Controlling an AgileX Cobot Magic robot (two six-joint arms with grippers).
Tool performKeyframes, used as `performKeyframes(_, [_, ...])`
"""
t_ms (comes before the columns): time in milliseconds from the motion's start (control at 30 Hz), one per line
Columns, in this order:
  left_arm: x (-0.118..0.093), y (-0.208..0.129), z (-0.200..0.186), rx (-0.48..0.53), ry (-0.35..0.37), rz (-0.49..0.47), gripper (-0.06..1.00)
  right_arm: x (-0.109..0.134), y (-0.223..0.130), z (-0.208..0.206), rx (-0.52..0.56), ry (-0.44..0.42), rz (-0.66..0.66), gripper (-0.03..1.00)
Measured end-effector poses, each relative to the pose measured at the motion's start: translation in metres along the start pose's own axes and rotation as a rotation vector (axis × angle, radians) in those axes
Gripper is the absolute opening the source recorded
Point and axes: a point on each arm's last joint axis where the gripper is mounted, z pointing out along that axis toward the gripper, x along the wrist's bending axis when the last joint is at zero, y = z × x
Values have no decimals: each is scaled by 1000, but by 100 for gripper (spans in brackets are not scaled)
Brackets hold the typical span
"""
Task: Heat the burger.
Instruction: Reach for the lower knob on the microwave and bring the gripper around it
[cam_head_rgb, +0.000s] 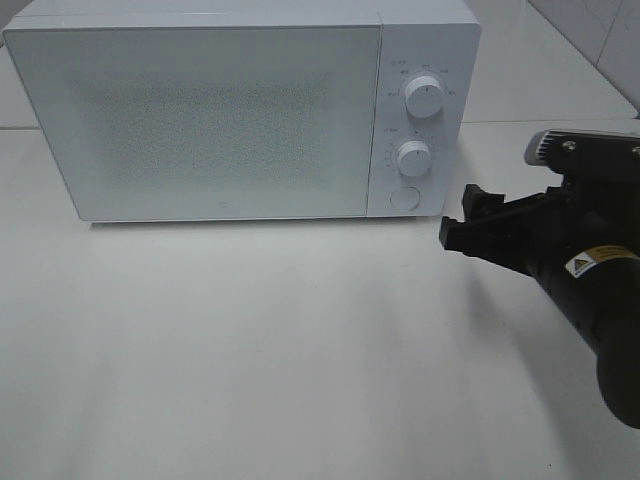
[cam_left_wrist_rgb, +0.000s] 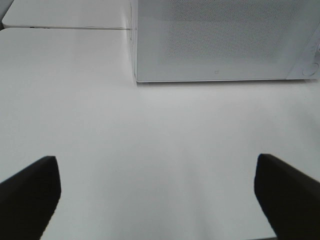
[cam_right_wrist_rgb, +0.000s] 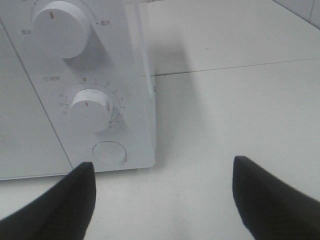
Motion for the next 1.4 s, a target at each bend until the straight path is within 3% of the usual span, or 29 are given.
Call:
performKeyframes(400, [0, 0, 0, 0, 0, 0, 97, 36, 7, 11, -26, 31, -92, 73])
performKeyframes(1167, [0, 0, 0, 0, 0, 0, 97, 37, 10, 13, -28, 2, -101, 73])
performKeyframes(1400, [0, 0, 0, 0, 0, 0, 97, 37, 10, 13, -28, 3, -25, 69])
